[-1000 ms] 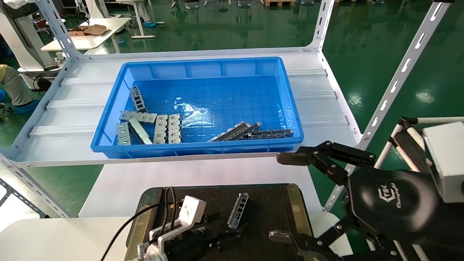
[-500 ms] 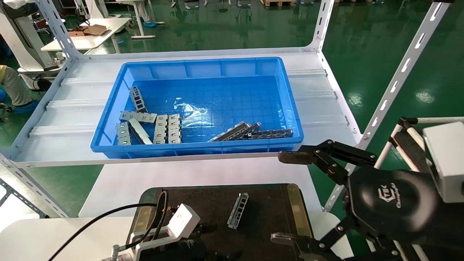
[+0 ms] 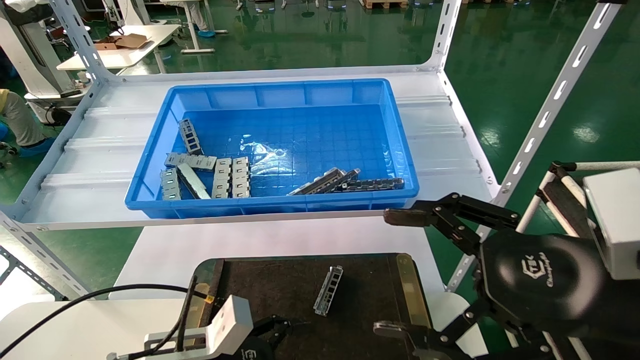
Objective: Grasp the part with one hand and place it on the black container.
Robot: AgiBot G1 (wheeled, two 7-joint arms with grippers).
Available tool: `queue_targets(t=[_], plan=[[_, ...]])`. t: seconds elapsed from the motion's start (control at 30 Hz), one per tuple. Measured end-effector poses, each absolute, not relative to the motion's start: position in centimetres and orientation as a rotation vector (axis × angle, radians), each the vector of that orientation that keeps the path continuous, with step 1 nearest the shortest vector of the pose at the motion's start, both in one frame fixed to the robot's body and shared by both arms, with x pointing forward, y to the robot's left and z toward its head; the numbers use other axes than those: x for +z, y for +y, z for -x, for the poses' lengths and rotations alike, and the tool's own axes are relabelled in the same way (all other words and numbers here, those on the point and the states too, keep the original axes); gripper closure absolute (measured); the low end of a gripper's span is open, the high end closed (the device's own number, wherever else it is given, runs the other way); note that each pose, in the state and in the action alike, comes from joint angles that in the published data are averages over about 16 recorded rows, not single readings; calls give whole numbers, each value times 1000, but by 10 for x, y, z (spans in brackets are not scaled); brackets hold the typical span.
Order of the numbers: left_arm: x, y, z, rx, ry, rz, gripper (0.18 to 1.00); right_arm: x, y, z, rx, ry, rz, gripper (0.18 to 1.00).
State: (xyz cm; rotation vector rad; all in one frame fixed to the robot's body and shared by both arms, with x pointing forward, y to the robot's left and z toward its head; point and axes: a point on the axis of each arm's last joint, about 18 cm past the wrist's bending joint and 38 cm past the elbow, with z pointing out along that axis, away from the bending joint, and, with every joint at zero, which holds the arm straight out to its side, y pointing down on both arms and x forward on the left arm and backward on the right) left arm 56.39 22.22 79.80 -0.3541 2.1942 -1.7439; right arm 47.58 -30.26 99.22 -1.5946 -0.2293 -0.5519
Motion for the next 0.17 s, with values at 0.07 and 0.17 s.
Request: queue_targets(t=[0.07, 0.17], plan=[[799, 224, -562, -1759, 2190, 333, 184, 992, -303, -476, -552, -229, 1595, 178], [799, 228, -561, -1773, 2188, 312, 184, 992, -303, -476, -552, -229, 1595, 178]])
